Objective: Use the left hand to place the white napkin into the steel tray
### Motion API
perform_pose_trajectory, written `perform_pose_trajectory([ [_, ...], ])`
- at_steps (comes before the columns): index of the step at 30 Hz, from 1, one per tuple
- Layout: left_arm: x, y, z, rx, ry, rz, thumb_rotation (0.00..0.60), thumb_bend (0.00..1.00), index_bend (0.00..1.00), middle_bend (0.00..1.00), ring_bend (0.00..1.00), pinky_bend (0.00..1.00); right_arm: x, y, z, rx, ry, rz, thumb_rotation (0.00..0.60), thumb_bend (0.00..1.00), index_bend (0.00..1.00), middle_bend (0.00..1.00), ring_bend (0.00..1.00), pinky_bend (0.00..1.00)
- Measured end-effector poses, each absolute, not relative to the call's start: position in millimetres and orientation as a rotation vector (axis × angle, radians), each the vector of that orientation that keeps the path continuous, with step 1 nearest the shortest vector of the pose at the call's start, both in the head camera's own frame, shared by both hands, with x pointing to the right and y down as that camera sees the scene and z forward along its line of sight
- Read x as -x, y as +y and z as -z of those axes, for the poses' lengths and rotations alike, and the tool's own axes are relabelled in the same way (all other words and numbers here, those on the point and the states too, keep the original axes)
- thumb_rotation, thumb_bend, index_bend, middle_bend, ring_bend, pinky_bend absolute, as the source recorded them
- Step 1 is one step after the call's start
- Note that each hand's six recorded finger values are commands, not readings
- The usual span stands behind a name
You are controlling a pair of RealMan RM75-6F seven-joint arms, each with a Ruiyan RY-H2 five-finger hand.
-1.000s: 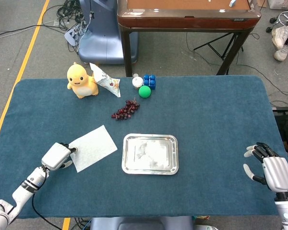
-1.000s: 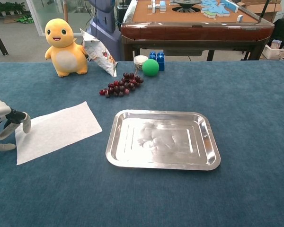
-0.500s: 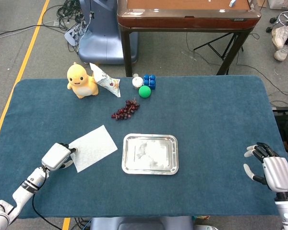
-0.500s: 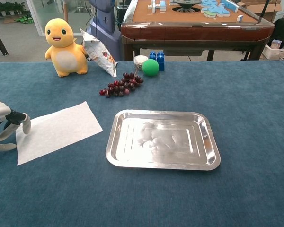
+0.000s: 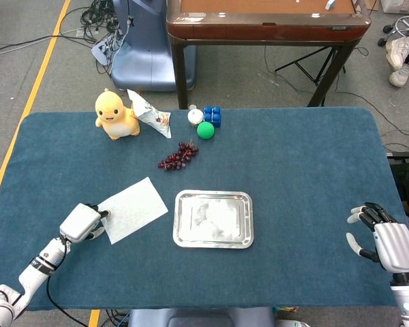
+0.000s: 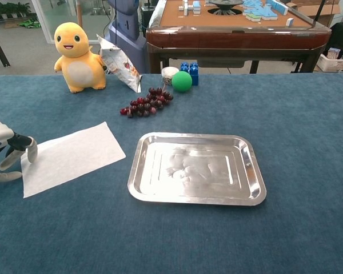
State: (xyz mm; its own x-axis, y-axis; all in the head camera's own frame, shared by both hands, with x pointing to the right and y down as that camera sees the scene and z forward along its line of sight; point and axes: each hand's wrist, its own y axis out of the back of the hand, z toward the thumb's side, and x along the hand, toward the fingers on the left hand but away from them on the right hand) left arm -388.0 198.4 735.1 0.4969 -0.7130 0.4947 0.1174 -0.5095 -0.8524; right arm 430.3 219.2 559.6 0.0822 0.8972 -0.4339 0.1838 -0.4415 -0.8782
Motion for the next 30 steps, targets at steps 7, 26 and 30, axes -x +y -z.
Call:
perform_pose_trajectory([
  [7, 388.8, 198.9, -735.1, 1.827, 0.510, 1.138, 0.600, 0.29, 0.50, 0.77, 0.58, 0.65, -430.4, 219.3, -559.4, 1.716, -1.076, -1.406, 0.600, 0.35, 0.45, 0.34, 0.18, 0.37],
  [26, 389.1, 199.1, -736.1, 1.850, 0.553, 1.151, 0.600, 0.35, 0.56, 0.77, 0.58, 0.65, -431.3, 218.8, -558.3, 1.712, -1.082, -1.406, 0.600, 0.35, 0.45, 0.34, 0.18, 0.37],
  [30, 389.6, 199.4, -736.1, 1.858, 0.565, 1.154, 0.600, 0.36, 0.57, 0.77, 0.58, 0.65, -431.1, 218.9, -558.8, 1.713, -1.079, -1.406, 0.600, 0.35, 0.45, 0.34, 0.18, 0.37],
])
